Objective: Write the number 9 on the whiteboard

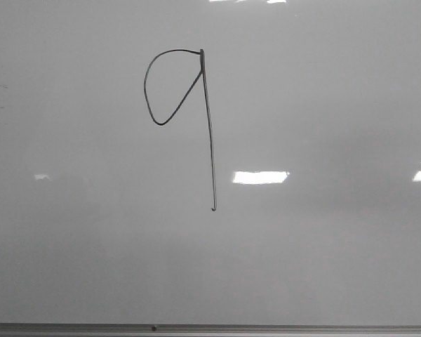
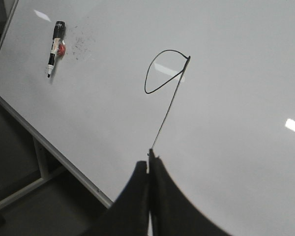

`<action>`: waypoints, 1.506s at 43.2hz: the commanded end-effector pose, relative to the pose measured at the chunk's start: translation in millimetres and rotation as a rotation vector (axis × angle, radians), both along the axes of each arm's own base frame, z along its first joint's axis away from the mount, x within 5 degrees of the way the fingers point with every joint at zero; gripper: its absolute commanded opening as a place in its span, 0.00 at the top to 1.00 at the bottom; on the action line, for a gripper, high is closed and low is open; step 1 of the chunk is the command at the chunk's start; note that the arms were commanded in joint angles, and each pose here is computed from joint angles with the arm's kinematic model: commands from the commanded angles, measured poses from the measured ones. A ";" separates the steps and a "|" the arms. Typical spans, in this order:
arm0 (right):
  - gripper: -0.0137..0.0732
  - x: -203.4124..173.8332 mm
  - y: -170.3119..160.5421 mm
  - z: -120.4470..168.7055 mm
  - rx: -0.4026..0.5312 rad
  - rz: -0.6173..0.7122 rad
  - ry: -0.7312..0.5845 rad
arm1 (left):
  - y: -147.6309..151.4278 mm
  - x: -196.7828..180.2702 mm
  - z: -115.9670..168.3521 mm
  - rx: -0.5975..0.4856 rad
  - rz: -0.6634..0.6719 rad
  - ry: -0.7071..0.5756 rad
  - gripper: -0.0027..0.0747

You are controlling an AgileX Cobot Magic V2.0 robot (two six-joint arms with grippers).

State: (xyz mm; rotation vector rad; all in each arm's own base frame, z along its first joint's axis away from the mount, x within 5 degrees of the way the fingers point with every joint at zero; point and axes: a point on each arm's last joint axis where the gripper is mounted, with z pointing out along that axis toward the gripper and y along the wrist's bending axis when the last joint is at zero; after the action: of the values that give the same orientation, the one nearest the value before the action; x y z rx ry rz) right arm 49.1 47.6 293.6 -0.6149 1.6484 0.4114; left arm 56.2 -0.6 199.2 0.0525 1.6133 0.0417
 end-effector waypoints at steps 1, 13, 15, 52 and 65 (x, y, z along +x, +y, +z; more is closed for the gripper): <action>0.91 3.2 -3.6 11.7 0.015 -0.052 -0.061 | 0.2 -1.4 8.9 -0.022 -0.001 -0.107 0.99; 0.91 13.0 -21.8 2.0 0.029 -0.293 -0.042 | 0.2 -1.4 8.9 -0.022 -0.001 -0.107 0.99; 0.91 13.9 -26.1 -1.5 0.067 -0.349 -0.051 | 0.2 -1.4 8.9 -0.022 -0.001 -0.107 0.99; 0.91 6.1 -45.7 -92.9 0.171 -0.614 -0.152 | 0.2 -1.4 8.9 -0.022 -0.001 -0.107 0.99; 0.91 6.1 -45.7 -92.9 0.171 -0.614 -0.152 | 0.2 -1.4 8.9 -0.022 -0.001 -0.107 0.99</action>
State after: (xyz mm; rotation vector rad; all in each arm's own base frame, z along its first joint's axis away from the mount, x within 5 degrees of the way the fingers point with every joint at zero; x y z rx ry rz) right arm 56.5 3.2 191.6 -0.0005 1.6466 0.0703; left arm 56.2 -0.6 199.6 0.0521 1.6088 0.0421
